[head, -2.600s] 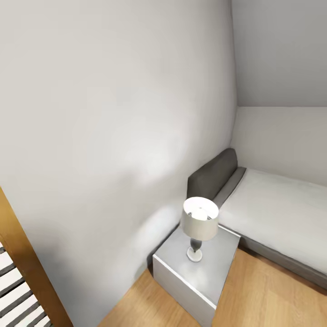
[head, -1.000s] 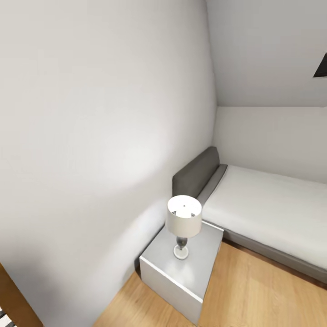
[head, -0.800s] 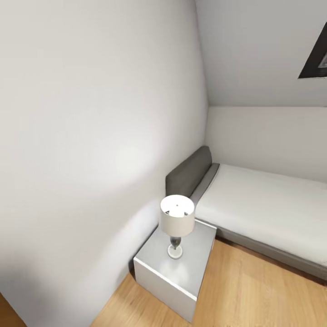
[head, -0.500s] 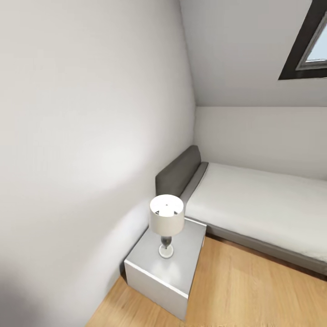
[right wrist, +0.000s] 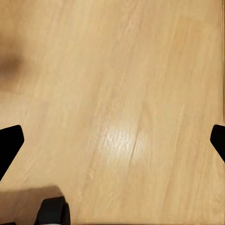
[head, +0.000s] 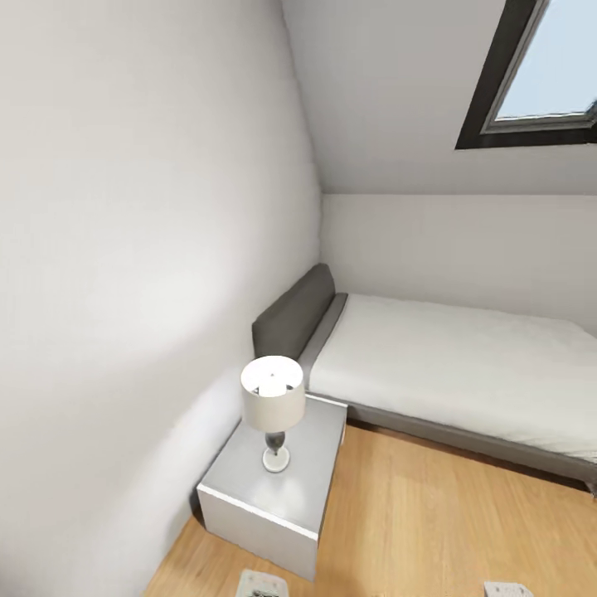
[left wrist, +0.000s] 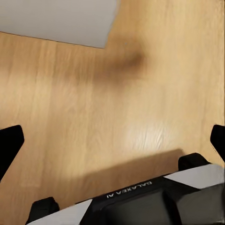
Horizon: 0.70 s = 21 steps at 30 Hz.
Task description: Attach the digital camera to the camera tripod in the bedroom.
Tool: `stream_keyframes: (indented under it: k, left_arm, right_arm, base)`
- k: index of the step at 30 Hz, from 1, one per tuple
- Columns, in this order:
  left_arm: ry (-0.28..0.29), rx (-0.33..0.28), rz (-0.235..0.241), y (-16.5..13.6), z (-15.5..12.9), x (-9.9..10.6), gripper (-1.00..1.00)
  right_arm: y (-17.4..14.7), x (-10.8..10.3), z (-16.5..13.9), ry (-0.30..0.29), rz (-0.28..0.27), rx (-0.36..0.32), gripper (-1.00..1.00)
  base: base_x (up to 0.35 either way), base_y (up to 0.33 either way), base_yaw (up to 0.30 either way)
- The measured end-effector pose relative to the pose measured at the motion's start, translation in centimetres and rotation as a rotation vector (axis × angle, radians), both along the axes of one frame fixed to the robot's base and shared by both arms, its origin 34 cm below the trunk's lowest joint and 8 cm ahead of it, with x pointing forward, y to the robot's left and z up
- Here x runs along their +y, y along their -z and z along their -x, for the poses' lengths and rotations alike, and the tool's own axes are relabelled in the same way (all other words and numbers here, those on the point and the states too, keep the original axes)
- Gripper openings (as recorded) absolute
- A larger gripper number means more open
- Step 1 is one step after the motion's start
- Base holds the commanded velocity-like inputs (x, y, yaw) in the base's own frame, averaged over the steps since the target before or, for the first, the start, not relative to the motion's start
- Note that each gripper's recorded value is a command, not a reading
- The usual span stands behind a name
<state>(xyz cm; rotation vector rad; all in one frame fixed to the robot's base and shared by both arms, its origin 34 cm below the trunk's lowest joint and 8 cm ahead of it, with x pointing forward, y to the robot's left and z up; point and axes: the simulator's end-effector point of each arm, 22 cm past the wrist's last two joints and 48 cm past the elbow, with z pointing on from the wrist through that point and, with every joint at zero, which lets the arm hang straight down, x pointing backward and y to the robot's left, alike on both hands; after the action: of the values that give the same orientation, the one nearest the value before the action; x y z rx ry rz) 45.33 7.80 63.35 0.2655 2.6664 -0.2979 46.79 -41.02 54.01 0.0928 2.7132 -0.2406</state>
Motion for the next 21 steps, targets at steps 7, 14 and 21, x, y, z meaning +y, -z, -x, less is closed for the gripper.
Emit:
stream_keyframes:
  k: [7, 14, 21]
  left_arm:
    - [0.147, -0.102, 0.025, -4.5, -1.5, -6.4, 1.00]
    - [0.051, -0.075, 0.215, -5.6, -1.9, -8.8, 1.00]
    - [-0.068, -0.113, 0.347, -6.1, -3.2, -8.8, 1.00]
  right_arm:
    - [-0.8, -2.3, -0.2, 0.001, -0.011, -0.014, 1.00]
    - [-1.8, -3.0, -1.3, -0.031, -0.046, -0.049, 1.00]
    - [-2.1, -3.1, -1.6, -0.039, -0.051, -0.060, 1.00]
  base:
    - [0.000, 0.000, -0.265]
    - [0.000, 0.000, -0.265]
    - [0.000, 0.000, -0.265]
